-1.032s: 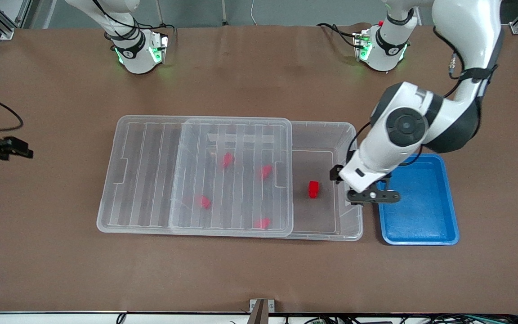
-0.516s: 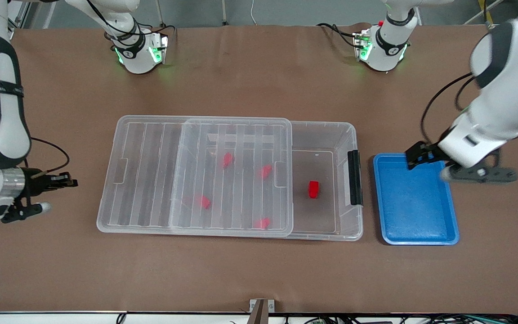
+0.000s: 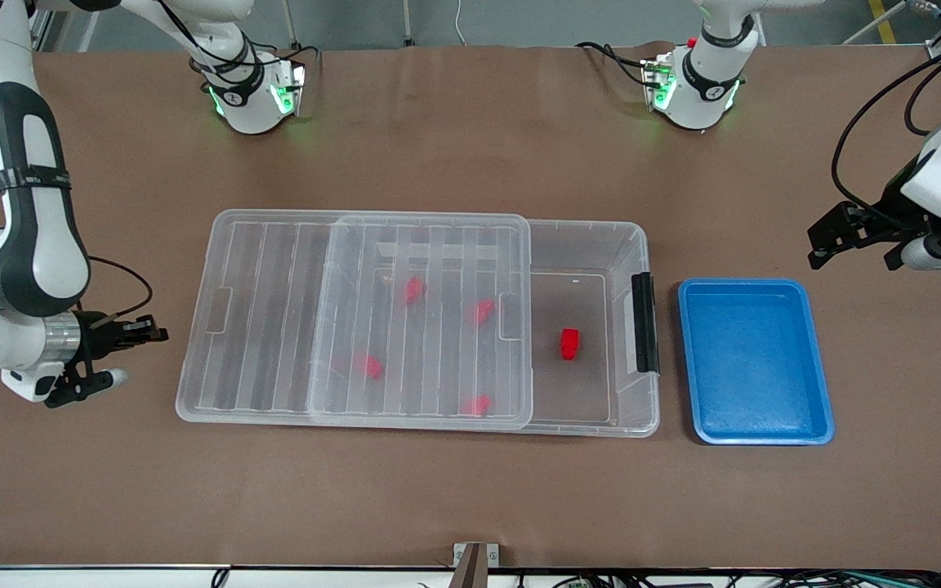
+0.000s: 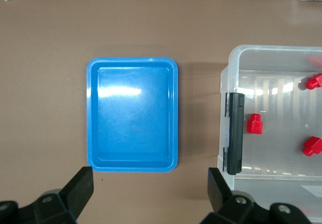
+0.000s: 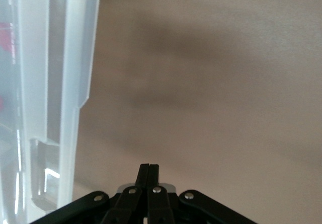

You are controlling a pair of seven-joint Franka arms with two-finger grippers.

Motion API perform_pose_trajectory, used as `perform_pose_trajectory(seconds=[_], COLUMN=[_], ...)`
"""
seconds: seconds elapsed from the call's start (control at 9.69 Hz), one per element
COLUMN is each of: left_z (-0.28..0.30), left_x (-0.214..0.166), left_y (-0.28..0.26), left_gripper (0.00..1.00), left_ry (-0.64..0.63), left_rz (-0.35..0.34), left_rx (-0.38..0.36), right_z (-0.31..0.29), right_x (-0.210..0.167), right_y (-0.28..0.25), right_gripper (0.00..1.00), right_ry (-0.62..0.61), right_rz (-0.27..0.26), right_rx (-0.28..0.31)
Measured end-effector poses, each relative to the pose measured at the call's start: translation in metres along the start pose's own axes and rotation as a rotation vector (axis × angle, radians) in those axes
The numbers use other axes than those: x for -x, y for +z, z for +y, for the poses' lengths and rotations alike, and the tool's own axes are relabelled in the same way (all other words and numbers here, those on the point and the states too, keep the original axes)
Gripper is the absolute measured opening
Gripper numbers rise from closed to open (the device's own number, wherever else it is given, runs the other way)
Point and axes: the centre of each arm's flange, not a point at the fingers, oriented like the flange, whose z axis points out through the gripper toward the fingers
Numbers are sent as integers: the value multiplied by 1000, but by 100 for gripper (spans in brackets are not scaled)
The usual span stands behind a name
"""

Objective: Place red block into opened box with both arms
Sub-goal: 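Slide the clear lid closed over the box with the right gripper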

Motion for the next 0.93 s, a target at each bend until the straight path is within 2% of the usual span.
perform_pose_trajectory(seconds=[0.21, 0.52, 0.83, 0.93], left_z=[-24, -56, -58, -59], left_x=[9, 22, 26, 26], left_y=[-4, -2, 2, -1], left_gripper=[100, 100, 100, 100], left_ry=[-7, -122, -126, -117], left_rz=[-14, -62, -98, -94], left_rx=[21, 95, 92, 62], right_z=[-15, -42, -85, -103], right_x=[-5, -15, -28, -33], right_y=[3, 9, 19, 24], right_gripper=[1, 1, 1, 1], right_ry=[-11, -21, -10, -3], right_rz=[6, 15, 8, 3], right_rx=[-36, -85, -119, -123])
